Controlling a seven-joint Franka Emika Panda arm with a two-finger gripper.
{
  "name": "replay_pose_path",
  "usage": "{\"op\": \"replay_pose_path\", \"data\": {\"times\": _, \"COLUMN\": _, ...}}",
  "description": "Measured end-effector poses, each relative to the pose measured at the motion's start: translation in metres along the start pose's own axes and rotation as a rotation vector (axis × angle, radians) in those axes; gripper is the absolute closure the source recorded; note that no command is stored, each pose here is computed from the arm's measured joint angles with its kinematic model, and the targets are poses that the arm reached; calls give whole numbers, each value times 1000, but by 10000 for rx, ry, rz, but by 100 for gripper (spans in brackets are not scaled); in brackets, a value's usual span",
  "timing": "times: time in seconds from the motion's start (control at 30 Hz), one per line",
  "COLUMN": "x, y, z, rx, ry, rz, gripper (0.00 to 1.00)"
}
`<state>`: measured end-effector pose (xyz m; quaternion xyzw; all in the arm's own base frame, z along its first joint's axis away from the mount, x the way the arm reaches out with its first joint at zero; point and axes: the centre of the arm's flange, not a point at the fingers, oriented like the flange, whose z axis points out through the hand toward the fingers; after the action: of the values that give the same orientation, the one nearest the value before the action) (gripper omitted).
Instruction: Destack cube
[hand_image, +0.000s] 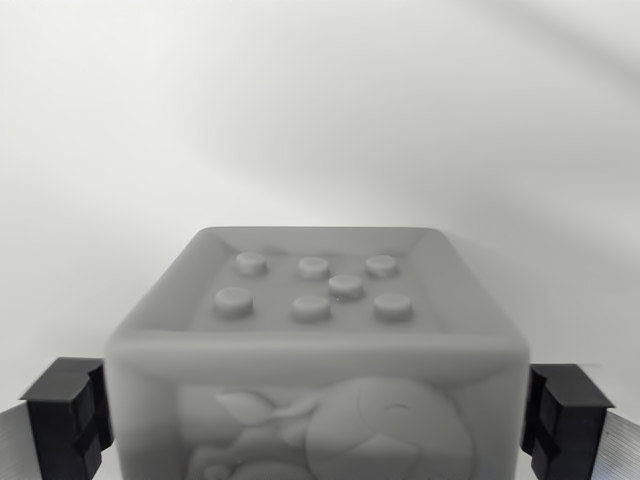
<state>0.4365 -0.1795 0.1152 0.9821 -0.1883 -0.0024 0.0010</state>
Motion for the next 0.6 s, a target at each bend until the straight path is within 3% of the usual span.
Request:
{"op": "replay_pose_path", "data": {"times": 0.37, "x": 0, "y": 0, "z": -1, "rx": 0, "ry": 0, "rz": -1, "gripper": 0}}
{"op": "replay_pose_path", "data": {"times": 0.6, "x": 0, "y": 0, "z": -12, "rx": 5, "ry": 30, "rz": 0, "gripper": 0}}
